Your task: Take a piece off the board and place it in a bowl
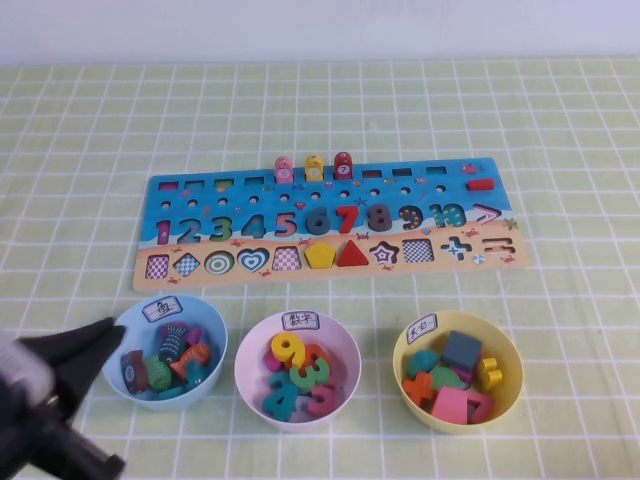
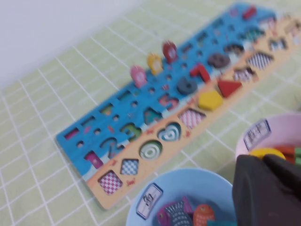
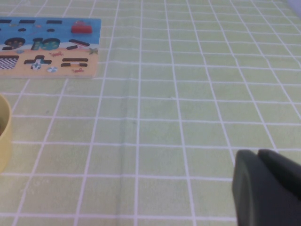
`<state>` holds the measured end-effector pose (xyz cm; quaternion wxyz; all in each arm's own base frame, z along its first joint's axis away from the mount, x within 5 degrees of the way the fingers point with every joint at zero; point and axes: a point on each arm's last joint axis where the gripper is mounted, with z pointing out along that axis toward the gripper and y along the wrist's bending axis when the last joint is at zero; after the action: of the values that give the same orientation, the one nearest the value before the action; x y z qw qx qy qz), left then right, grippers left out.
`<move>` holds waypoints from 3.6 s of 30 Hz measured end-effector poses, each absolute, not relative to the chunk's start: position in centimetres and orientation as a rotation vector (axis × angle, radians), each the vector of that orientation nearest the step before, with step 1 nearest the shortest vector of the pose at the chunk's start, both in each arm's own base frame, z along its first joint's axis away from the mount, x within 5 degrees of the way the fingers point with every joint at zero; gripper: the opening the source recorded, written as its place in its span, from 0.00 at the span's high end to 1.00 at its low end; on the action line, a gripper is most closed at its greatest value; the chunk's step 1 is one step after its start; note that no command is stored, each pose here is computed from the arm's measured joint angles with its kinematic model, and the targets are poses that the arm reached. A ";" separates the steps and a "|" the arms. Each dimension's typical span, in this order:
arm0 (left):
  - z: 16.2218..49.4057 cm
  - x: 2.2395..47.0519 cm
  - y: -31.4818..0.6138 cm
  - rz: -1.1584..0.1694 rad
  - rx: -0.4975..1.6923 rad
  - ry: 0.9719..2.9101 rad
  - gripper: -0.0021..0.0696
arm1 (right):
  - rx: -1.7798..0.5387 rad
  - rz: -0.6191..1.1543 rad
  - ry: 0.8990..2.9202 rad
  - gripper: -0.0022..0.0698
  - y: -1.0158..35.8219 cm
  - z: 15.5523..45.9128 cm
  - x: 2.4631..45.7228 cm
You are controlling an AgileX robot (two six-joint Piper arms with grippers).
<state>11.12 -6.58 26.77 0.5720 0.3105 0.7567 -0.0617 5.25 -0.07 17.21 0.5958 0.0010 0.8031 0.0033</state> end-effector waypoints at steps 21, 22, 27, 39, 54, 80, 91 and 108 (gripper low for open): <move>20.6 5.9 -0.9 -0.252 -0.003 1.514 0.98 | 0.002 0.008 1.865 0.99 -0.1 17.2 5.3; 20.4 5.8 -0.8 -0.246 -0.021 1.531 0.98 | 0.002 0.008 1.865 0.99 -0.1 17.2 5.3; 19.4 5.6 -0.5 -0.246 -0.116 1.621 0.98 | 0.002 0.008 1.865 0.99 -0.1 17.2 5.3; 17.4 5.3 -0.4 -0.232 -0.164 1.842 0.98 | 0.002 0.008 1.865 0.99 -0.1 17.2 5.3; 17.2 5.3 -0.4 -0.232 -0.166 1.866 0.98 | 0.002 0.008 1.865 0.99 -0.1 17.2 5.3; 17.2 5.3 -0.3 -0.050 0.060 1.866 0.98 | 0.002 0.008 1.865 0.99 -0.1 17.2 5.3; 17.2 5.3 -0.3 -0.050 0.060 1.866 0.98 | 0.002 0.008 1.865 0.99 -0.1 17.2 5.3; 17.2 5.3 -0.3 -0.050 0.060 1.866 0.98 | 0.002 0.008 1.865 0.99 -0.1 17.2 5.3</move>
<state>5.27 -0.30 17.22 0.5947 0.0259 0.8032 -0.0214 5.25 -0.07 17.21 0.5958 0.0010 0.8031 0.0033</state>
